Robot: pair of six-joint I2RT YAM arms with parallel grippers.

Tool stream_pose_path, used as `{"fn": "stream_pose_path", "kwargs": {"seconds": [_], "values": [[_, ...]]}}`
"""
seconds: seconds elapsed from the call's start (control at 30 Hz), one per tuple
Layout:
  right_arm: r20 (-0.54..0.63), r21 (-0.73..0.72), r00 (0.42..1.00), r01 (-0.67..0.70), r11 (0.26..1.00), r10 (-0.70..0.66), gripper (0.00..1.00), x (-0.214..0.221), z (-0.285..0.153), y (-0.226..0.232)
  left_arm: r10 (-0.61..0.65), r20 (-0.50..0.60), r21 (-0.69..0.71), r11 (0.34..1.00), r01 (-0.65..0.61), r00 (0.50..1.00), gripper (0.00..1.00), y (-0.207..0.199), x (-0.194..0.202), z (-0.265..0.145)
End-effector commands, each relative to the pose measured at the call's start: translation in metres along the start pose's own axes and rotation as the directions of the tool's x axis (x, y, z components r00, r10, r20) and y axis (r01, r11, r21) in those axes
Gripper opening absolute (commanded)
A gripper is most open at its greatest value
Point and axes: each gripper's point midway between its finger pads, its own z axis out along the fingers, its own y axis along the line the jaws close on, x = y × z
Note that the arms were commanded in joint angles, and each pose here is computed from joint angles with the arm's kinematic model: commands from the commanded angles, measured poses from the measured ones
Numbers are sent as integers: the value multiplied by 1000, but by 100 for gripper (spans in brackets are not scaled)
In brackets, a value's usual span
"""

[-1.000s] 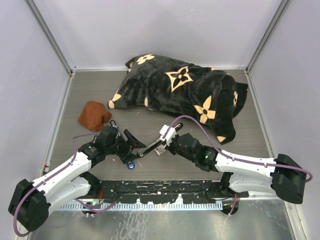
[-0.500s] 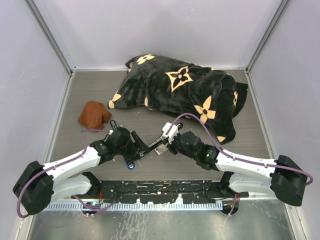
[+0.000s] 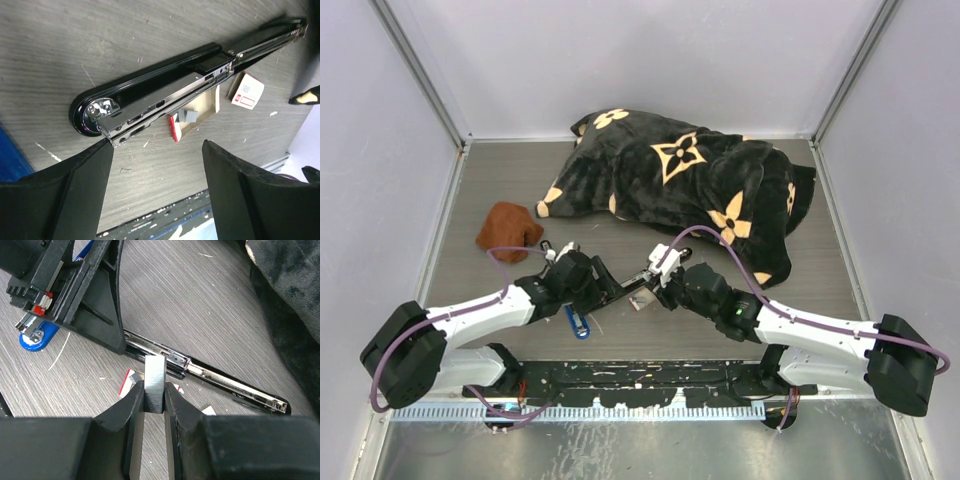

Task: Load the staples into the stapler
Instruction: Adjust the stapler at the center of the board.

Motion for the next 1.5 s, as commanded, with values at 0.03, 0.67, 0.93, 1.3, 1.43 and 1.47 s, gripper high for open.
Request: {"fn": "stream_pose_path", "kwargs": {"seconds": [0.03, 0.67, 0.93, 1.3, 1.43, 1.47], "values": [[50, 1, 999, -21, 1000, 21, 19, -17, -5, -2, 69, 166, 54, 995, -79, 984, 74, -25, -39, -6], [-41, -56, 999, -12, 998, 10, 19, -12, 14, -10, 133, 209, 120, 980, -160, 969, 74, -44, -111, 30], [-74, -116, 997, 4, 993, -12, 19, -27, 50, -32, 191, 152, 233, 947, -222, 970, 71, -69, -124, 51], [-293, -130, 955, 7, 992, -45, 19, -12, 108, -51, 398, 200, -6, 914, -405, 895, 60, -45, -157, 45], [-344, -120, 939, -59, 991, 14, 19, -6, 117, -56, 333, 243, -26, 941, -337, 911, 55, -33, -172, 42], [-355, -116, 935, -69, 991, 24, 19, -6, 118, -57, 331, 252, -24, 942, -336, 909, 55, -33, -174, 41]]}}
